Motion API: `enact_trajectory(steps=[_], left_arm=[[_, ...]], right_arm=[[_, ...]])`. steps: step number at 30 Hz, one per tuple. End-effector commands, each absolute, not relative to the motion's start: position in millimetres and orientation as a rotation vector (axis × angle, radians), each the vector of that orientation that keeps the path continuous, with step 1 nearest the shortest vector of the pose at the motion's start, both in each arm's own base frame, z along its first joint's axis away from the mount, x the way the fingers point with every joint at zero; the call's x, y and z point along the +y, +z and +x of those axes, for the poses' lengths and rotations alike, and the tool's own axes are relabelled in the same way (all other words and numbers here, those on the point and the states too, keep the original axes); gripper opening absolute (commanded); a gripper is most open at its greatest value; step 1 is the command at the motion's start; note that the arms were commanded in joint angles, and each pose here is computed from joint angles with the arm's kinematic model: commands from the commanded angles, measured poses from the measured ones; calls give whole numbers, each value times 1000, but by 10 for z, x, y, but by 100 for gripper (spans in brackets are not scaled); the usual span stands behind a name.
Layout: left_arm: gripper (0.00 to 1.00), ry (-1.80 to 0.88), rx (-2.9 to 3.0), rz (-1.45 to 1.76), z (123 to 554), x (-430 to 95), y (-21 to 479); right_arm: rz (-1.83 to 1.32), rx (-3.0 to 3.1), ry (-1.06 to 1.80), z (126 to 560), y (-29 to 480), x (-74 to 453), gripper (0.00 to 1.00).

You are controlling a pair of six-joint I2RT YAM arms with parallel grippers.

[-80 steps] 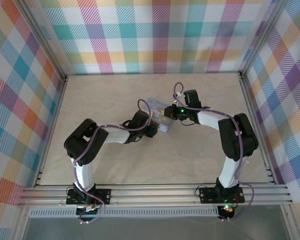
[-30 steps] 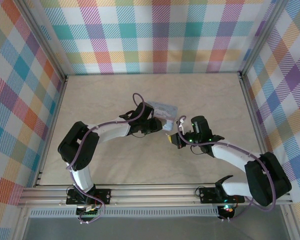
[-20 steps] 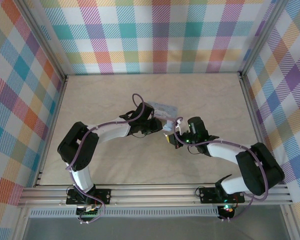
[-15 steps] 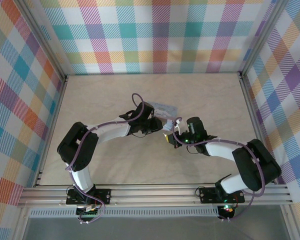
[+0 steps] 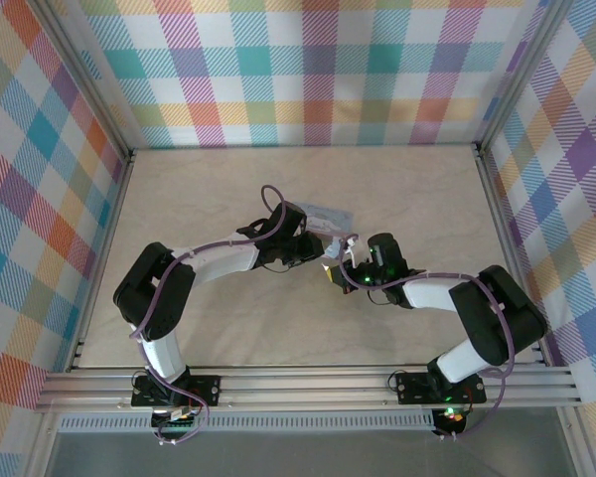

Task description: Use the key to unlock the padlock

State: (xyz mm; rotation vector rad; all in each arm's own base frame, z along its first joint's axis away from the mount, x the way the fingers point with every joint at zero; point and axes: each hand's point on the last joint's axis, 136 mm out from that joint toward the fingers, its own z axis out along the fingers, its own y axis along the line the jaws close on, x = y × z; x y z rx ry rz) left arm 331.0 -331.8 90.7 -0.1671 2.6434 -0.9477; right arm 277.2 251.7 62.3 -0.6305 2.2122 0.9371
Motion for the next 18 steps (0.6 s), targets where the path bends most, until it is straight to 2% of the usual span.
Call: enact_trajectory(steps=[1, 18], left_arm=[[8, -1021, 2578, -130, 3311, -3429, 1255], [8, -1028, 2582, -133, 3297, -3430, 1244]], right_arm=[[-660, 2165, 927, 2817, 668, 2563, 2], [-666, 2113, 923, 2884, 748, 2591, 2]])
